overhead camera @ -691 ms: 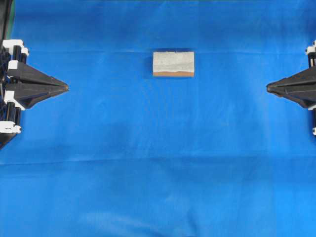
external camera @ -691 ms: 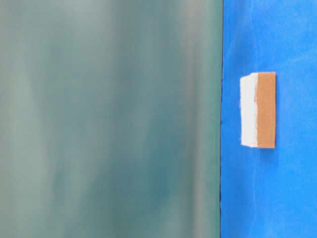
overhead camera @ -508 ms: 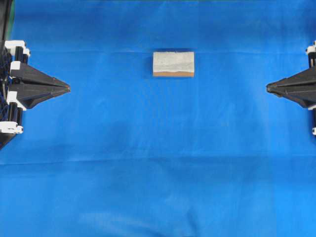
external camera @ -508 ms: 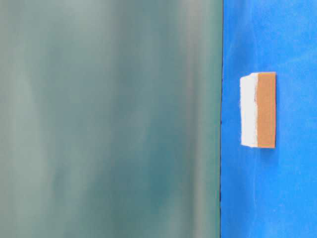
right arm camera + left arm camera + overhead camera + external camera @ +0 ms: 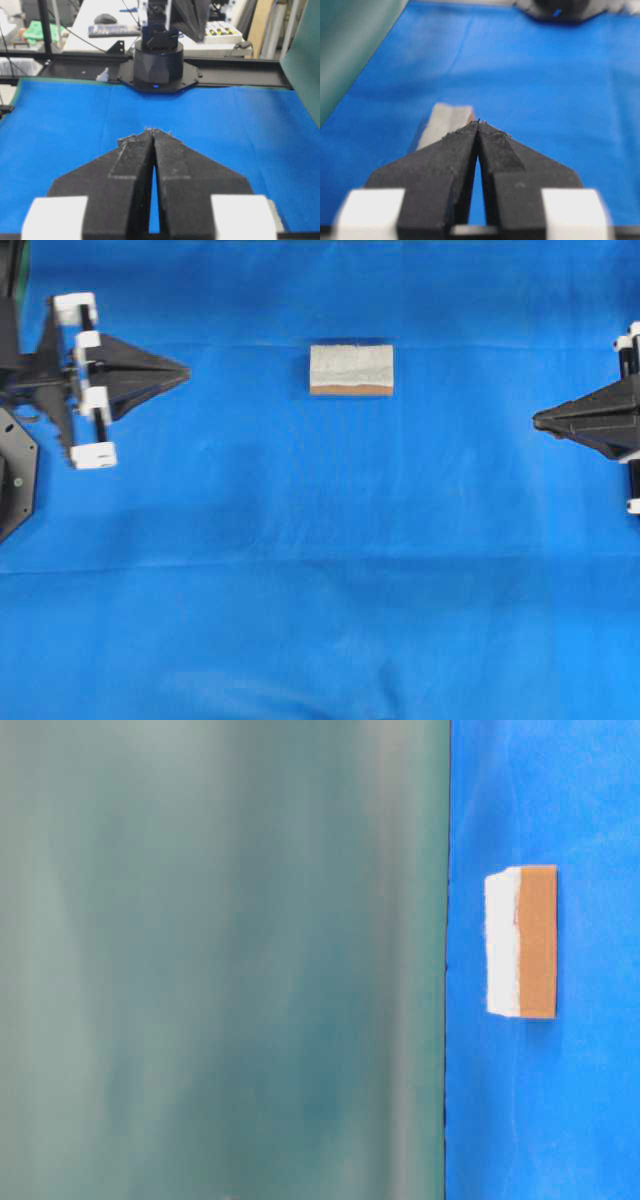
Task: Hand over the sponge with the left arm and wipe it with the right arm.
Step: 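Reach the left gripper to the sponge and grasp its left end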
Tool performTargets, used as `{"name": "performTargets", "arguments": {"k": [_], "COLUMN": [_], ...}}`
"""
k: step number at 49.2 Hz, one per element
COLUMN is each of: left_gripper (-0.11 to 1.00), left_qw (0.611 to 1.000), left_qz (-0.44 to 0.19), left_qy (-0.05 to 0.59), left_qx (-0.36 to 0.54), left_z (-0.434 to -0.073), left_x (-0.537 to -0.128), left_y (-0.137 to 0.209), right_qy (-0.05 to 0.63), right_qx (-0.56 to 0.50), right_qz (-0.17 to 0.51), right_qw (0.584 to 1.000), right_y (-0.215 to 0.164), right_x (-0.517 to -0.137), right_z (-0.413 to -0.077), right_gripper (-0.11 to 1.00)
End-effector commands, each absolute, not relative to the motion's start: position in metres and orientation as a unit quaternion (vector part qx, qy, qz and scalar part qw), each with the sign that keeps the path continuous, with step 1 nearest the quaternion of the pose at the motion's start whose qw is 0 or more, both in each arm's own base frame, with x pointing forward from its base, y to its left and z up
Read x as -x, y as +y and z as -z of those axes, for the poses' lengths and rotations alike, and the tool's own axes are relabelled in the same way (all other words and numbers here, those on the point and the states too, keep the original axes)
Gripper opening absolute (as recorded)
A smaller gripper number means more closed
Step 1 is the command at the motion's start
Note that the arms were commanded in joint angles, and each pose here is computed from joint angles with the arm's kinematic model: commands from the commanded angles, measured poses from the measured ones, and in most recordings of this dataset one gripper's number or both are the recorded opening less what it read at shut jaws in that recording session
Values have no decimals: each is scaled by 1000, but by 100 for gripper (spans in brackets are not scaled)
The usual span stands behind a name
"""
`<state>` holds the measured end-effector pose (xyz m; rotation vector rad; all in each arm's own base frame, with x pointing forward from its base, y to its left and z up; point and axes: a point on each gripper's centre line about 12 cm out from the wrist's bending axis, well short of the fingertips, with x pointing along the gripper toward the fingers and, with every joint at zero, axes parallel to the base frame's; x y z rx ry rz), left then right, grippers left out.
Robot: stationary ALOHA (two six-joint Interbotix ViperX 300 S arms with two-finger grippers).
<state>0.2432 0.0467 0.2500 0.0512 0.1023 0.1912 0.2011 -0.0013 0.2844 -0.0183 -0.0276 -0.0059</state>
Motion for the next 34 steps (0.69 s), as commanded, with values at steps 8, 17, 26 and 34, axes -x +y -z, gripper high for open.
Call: {"name": "performTargets", "arguments": {"k": [8,17,26,34], "left_gripper": [49,92,94,94], "left_qw": [987,978,970,963], "left_qz": [-116,-123,-130,-127], "left_qy": [103,159,197,224], "left_qx": [-36,-62,-65,-72], "left_z": [-236,-208,-176,-151], "left_x": [-295,-335,-369,-392], "left_y": [72,92,112,123], "right_qy": [-27,-18,-10,-5], "right_qx": [9,9,9,9], "right_qz": [6,6,6,6], "right_qw": [1000,1000,1000,1000], "right_y": [-3,-3,-3,-3], "right_x": [-204,-206,-208,-209], "right_z": [-295,-291,-288,-285], "right_gripper": [0,0,0,0]}}
